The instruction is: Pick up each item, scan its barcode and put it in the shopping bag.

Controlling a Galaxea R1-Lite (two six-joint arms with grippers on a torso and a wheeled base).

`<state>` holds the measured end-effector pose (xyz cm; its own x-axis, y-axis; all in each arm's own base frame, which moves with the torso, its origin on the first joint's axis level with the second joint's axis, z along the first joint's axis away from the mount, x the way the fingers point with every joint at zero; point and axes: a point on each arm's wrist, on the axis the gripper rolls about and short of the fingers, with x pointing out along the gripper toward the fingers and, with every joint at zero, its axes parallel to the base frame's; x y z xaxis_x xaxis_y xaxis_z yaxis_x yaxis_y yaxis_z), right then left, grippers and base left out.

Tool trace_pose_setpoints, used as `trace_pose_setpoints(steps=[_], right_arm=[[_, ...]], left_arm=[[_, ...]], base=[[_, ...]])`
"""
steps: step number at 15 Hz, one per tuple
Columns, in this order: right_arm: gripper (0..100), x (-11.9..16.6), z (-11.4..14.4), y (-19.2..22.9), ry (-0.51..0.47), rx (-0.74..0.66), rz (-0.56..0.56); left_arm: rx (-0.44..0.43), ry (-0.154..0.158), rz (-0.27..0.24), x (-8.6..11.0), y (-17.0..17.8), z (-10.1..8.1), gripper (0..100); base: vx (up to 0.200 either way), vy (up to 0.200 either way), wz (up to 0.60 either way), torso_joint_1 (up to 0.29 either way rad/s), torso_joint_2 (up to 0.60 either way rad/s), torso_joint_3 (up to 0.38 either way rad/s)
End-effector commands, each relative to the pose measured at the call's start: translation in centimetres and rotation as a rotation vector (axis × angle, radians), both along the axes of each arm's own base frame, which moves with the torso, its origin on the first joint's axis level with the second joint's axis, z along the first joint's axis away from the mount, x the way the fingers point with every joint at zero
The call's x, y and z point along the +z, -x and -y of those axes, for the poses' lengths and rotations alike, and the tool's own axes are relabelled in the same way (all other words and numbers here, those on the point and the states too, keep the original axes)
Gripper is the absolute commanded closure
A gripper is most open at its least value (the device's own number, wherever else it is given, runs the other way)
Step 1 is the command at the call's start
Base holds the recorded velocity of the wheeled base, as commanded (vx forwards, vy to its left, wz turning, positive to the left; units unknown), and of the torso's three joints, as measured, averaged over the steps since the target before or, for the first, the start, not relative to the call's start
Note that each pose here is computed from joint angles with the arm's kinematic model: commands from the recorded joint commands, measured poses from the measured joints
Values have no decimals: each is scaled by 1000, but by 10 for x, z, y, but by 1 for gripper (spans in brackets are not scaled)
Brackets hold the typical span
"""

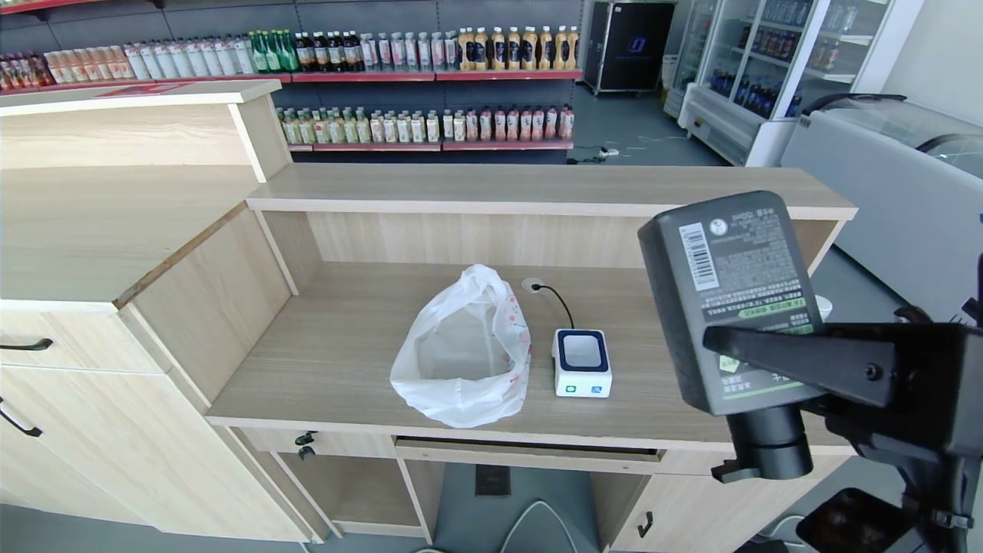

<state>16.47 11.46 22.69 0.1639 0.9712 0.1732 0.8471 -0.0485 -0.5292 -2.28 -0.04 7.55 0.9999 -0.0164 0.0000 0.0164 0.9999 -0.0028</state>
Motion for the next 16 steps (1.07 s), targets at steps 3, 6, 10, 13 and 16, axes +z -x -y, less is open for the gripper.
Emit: trace_pose_setpoints(steps=[3,6,10,13,16], right_arm=[[100,-7,-40,8,-10,139,-7],[100,-9,-45,26,-10,191,-11],[100,-4,-33,38,3,233,-8],[100,-4,-32,39,14,252,-11],[100,-6,-31,36,21,238,-21]], left_arm=[[0,0,-2,0,0,0,0],[1,0,-2,0,0,0,0],[1,0,-2,0,0,0,0],[0,0,-2,0,0,0,0],[0,0,0,0,0,0,0]], base=[[0,0,0,0,0,0],[0,0,0,0,0,0],[0,0,0,0,0,0],[0,0,0,0,0,0],[0,0,0,0,0,0]])
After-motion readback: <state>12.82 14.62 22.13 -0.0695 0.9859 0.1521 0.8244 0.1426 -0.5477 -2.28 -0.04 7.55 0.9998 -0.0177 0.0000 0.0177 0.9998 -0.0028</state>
